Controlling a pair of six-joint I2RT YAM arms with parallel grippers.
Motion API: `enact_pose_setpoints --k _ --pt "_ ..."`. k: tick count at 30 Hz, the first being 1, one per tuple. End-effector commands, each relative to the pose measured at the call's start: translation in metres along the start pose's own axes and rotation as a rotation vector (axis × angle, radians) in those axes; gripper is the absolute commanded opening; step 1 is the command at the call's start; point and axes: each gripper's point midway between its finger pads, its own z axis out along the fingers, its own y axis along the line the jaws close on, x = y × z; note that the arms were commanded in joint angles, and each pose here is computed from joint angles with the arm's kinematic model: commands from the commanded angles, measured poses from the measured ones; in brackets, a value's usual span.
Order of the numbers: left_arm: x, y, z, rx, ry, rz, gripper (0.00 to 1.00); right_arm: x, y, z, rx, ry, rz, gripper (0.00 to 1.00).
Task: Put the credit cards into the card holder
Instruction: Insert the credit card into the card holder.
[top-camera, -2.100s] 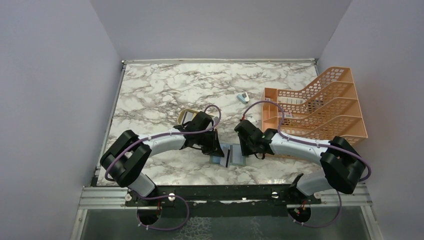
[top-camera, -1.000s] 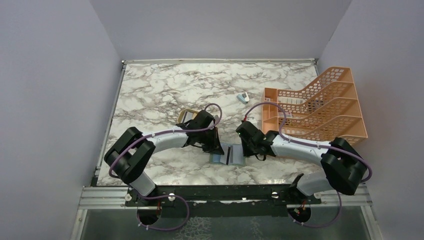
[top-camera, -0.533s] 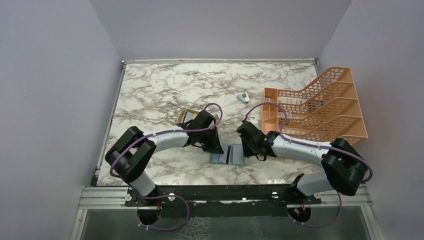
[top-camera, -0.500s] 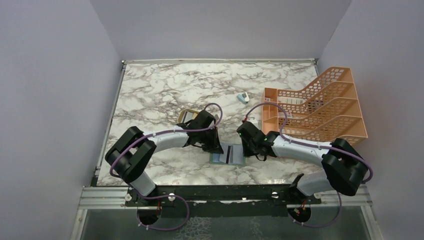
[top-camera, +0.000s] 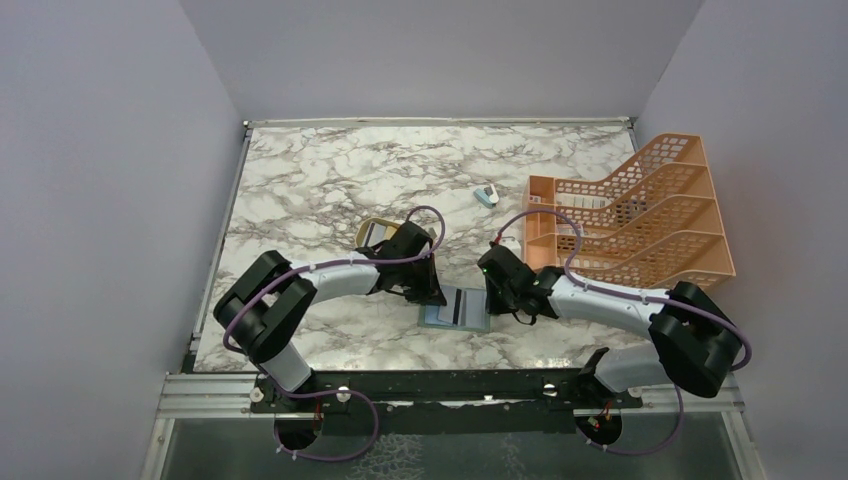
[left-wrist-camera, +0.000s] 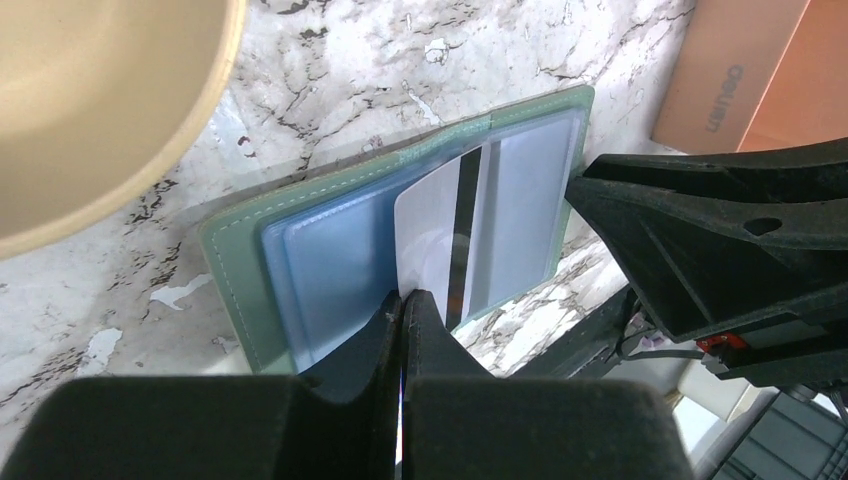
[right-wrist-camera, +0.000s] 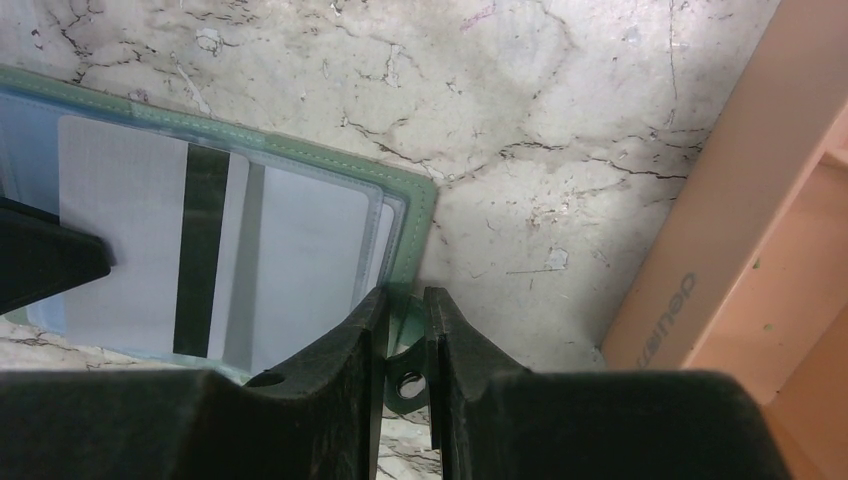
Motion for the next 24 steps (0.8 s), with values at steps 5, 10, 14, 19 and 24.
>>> enact_pose_setpoints --k 5,10,14,19,24 --pt "0.013 0.025 0.013 -0.095 -0.009 -0.022 0.0 0.025 0.005 0.002 -0.049 0.085 0.05 0.2" --pt "0.017 0.023 0.015 -0.095 -0.001 -0.023 0.0 0.026 0.006 0.002 -0.055 0.085 0.062 0.2" --pt "0.017 0.019 0.016 -0.092 -0.004 -0.027 0.0 0.025 0.009 0.001 -0.07 0.083 0.071 0.2" --pt "0.02 0.013 0.019 -0.084 0.004 -0.017 0.0 0.026 0.011 0.001 -0.08 0.086 0.078 0.2" --pt "0.016 0.003 0.016 -0.066 -0.013 0.01 0.18 0.023 0.013 -0.002 -0.083 0.08 0.081 0.2"
